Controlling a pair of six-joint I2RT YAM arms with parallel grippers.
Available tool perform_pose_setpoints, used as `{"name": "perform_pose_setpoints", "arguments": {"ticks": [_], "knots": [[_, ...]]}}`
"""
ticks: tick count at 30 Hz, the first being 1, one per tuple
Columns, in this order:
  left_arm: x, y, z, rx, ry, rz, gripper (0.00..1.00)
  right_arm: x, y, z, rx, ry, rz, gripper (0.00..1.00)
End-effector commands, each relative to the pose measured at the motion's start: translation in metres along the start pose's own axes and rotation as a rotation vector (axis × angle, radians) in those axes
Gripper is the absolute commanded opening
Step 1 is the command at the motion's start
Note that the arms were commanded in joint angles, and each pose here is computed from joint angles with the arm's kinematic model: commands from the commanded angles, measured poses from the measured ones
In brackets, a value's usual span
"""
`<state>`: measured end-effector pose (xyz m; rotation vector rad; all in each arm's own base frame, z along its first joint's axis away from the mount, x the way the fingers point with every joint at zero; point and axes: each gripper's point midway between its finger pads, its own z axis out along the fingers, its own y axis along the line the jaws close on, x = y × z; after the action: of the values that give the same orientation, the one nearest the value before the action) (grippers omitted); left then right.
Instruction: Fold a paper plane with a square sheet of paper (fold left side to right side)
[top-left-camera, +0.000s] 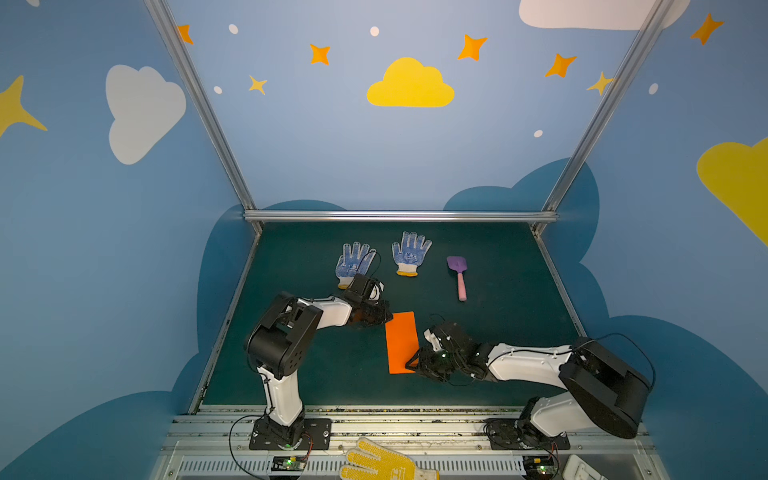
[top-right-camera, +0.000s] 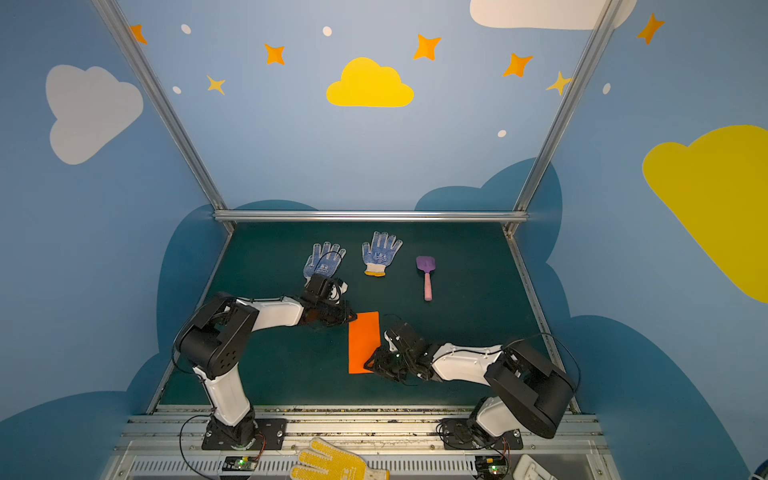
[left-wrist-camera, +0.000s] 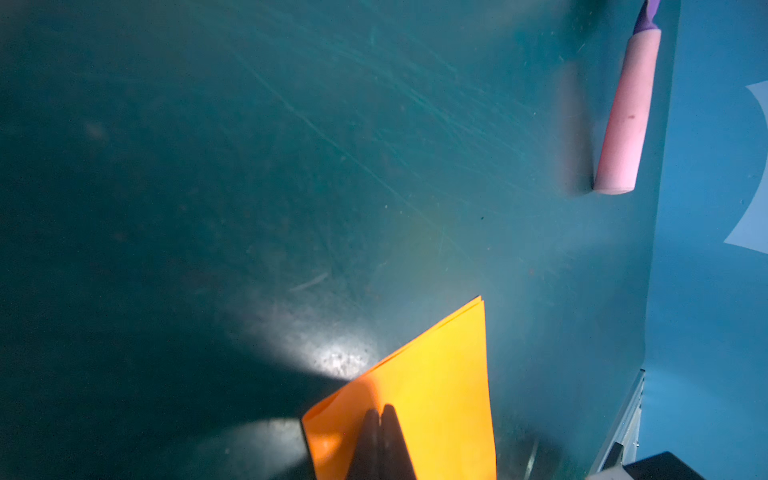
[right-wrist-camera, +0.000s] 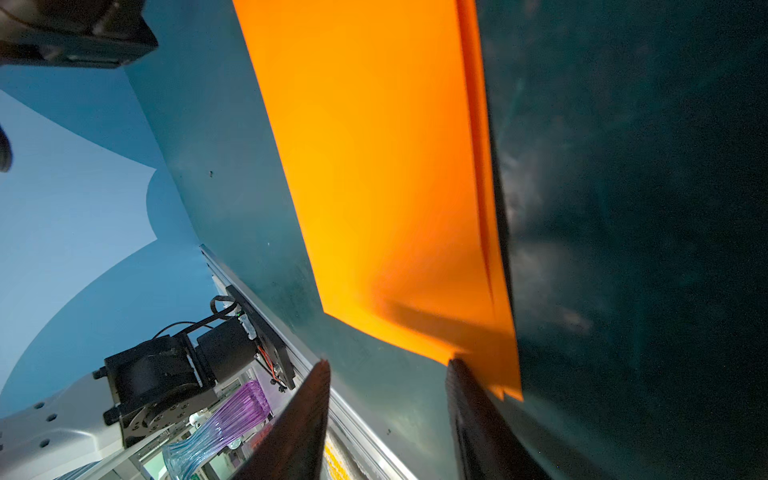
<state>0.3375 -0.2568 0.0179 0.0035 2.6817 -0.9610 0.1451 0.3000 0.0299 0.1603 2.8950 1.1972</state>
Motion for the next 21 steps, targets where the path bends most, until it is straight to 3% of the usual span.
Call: {"name": "perform_pose_setpoints", "arguments": {"ticks": [1,10,21], "knots": [[0.015,0.022,0.006,-0.070,0.034,-0.026,0.04,-0.007,-0.021,0.001,0.091,-0.032,0.024,0.48],[0.014,0.022,0.006,-0.066,0.031,-0.026,0.04,0.007,-0.046,-0.022,0.180,-0.051,0.055,0.50],[0.013,0.022,0.005,-0.066,0.027,-0.028,0.04,0.008,-0.039,0.001,0.192,-0.008,0.054,0.51]]}}
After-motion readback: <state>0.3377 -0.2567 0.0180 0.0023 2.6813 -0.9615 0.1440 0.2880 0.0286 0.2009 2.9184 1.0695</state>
